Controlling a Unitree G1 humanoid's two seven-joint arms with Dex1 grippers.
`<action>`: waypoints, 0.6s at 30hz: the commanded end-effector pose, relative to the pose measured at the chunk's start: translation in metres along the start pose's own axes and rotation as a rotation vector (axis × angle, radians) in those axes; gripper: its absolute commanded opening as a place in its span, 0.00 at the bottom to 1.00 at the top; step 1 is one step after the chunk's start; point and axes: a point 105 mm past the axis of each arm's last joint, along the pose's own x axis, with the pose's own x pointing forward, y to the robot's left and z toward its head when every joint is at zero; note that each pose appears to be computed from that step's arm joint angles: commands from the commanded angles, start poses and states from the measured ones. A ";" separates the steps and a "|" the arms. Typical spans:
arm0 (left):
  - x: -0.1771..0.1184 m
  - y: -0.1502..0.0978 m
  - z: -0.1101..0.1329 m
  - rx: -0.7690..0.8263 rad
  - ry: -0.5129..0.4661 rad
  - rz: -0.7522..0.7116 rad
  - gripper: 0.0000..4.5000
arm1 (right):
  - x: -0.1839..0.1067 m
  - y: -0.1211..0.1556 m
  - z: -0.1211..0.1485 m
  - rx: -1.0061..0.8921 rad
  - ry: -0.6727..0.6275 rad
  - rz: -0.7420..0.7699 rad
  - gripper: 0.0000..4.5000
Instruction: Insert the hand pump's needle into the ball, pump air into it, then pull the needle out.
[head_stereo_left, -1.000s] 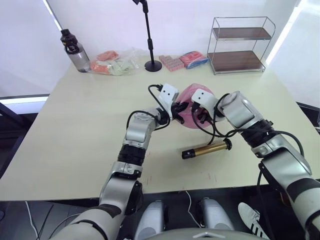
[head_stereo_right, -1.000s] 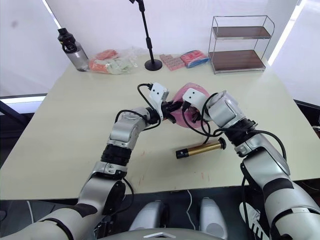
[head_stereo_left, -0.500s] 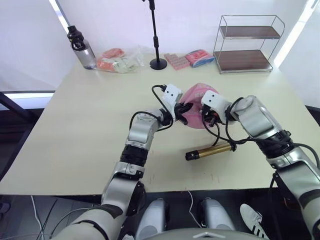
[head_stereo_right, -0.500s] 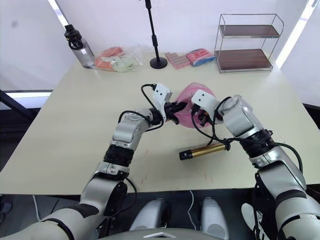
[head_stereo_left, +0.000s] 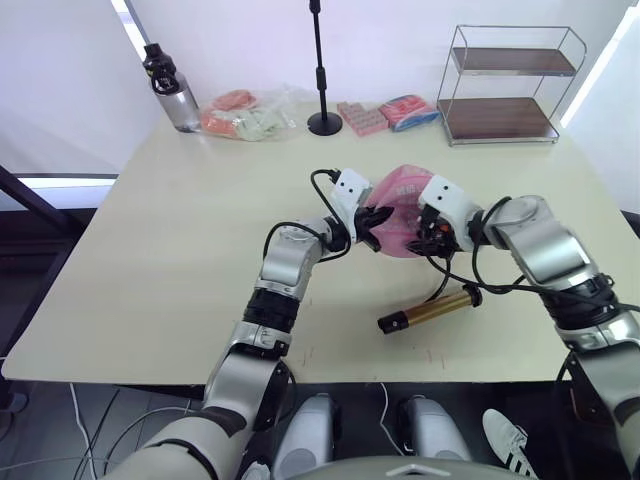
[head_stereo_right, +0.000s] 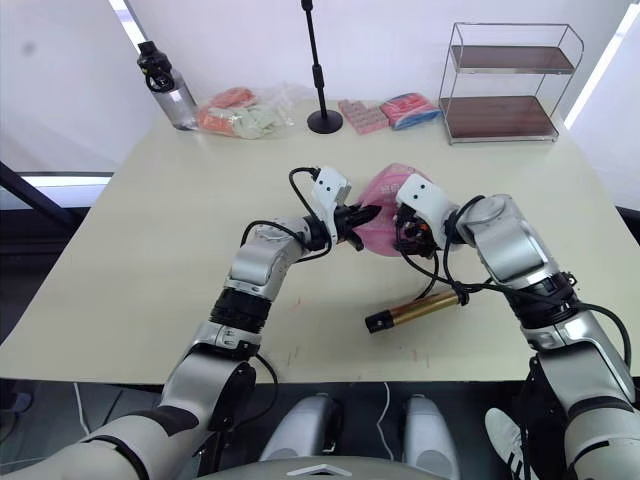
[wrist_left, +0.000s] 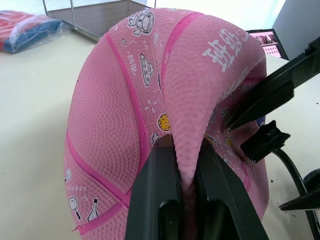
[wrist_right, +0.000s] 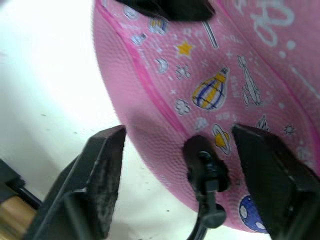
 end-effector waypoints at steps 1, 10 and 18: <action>0.007 -0.016 -0.030 -0.043 0.097 -0.058 0.00 | -0.025 -0.009 0.011 0.009 -0.088 -0.015 0.74; 0.006 -0.015 -0.030 -0.038 0.100 -0.062 0.00 | -0.029 -0.013 -0.013 -0.030 -0.067 0.020 0.74; 0.006 -0.013 -0.029 -0.029 0.099 -0.058 0.00 | -0.018 -0.013 -0.017 -0.046 -0.090 0.075 0.74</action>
